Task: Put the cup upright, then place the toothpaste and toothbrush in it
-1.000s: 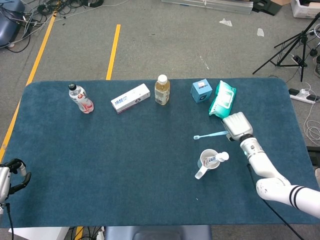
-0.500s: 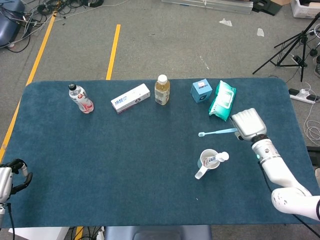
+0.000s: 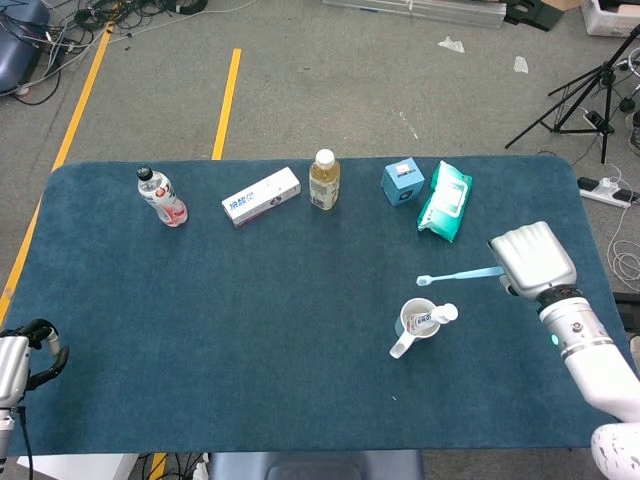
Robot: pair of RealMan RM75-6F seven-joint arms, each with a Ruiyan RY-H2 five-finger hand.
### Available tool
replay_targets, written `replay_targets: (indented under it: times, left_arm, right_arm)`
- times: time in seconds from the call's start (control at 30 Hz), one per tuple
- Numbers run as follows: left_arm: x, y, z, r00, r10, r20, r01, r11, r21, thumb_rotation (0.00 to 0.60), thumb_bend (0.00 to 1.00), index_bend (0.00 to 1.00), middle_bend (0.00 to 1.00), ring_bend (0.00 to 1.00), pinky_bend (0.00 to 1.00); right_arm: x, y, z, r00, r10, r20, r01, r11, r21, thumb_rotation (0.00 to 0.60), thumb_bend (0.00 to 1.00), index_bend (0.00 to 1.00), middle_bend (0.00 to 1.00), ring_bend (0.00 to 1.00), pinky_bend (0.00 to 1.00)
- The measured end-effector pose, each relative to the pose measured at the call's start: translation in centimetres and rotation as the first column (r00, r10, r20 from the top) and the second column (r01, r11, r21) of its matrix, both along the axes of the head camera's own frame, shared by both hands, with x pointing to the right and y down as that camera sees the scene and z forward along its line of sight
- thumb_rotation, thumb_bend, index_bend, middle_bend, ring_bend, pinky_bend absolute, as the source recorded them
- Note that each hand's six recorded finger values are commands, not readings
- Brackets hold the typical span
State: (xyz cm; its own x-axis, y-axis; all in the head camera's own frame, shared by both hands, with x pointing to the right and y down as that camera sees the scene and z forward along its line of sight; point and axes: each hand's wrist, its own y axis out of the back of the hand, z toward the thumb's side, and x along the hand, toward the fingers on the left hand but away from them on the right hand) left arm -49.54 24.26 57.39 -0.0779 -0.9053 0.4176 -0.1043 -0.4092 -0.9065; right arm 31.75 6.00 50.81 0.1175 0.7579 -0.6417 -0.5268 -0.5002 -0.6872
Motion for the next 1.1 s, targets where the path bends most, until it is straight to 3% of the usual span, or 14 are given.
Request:
replay_targets:
  times: [0.33,1.1]
  left_arm:
    - [0.1,0.1,-0.1,1.000,0.002,0.000,-0.002,1.000,0.004,0.600,0.36,0.57,0.46,0.54,0.52]
    - [0.0,0.1,-0.5,1.000,-0.002,-0.009,0.002,1.000,0.013,0.600,0.36,0.57,0.46,0.54,0.52]
  right_arm:
    - [-0.4,1.7,-1.3,0.993,-0.062,-0.097,0.057,0.997,-0.055,0.600,0.23,0.59,1.00,1.00,1.00]
    - [-3.4,2.4,1.2,0.970,-0.138,-0.199,0.112,0.985,-0.134,0.600,0.23,0.59,1.00,1.00,1.00]
